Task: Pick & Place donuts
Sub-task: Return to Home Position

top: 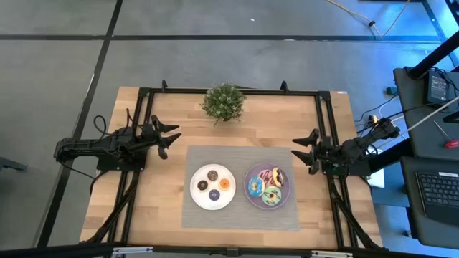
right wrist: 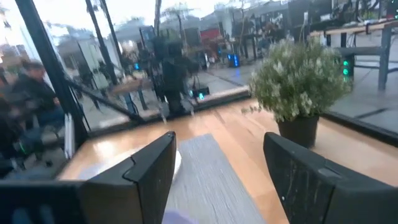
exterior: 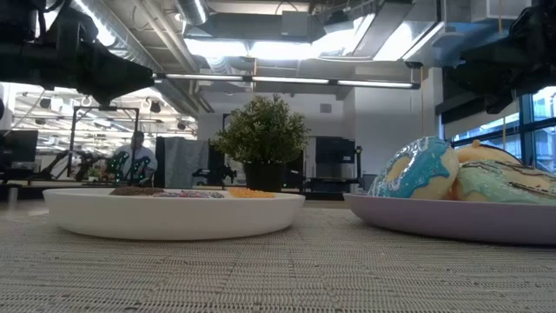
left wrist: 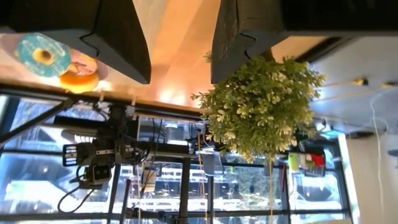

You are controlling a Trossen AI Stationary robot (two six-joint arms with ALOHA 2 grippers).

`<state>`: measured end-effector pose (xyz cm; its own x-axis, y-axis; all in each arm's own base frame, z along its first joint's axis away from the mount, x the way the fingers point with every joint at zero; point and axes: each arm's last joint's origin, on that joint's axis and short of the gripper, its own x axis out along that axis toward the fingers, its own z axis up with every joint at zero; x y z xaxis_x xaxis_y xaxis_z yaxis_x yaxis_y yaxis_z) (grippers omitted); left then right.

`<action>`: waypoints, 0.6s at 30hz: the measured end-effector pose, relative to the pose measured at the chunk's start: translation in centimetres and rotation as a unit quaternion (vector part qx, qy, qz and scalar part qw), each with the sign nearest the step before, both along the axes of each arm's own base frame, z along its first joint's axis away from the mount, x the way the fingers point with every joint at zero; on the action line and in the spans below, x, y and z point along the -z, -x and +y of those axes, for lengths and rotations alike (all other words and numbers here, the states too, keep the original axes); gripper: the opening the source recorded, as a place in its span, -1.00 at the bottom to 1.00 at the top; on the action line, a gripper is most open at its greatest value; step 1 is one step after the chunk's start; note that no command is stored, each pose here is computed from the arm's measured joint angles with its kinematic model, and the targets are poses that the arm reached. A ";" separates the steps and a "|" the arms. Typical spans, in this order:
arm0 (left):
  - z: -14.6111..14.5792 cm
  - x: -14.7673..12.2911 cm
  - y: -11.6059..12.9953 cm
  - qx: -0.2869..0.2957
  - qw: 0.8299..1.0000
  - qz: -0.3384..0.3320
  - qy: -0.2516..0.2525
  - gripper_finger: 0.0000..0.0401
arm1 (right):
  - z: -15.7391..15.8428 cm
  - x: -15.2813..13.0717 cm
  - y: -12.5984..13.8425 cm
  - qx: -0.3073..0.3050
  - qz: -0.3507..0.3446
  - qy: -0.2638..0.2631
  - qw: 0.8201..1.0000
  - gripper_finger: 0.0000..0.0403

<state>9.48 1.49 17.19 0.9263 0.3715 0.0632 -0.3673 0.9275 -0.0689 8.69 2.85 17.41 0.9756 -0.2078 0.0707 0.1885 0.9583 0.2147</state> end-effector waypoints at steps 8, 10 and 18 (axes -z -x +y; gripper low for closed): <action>0.0 0.0 0.0 0.000 1.000 0.002 -0.005 -0.19 | 0.0 0.2 0.0 0.006 0.025 0.082 0.996 0.21; 0.0 0.0 0.0 0.000 1.000 0.002 -0.004 -0.18 | 0.0 0.2 0.0 0.007 0.028 0.097 0.995 0.21; 0.0 0.0 0.0 0.000 1.000 0.002 -0.004 -0.19 | 0.0 0.2 0.0 0.007 0.031 0.108 0.994 0.21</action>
<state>9.47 1.49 17.19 0.9262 0.3718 0.0631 -0.3684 0.9278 -0.0595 8.71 2.86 17.23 0.9766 -0.2078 0.0553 0.2086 0.9780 -0.0087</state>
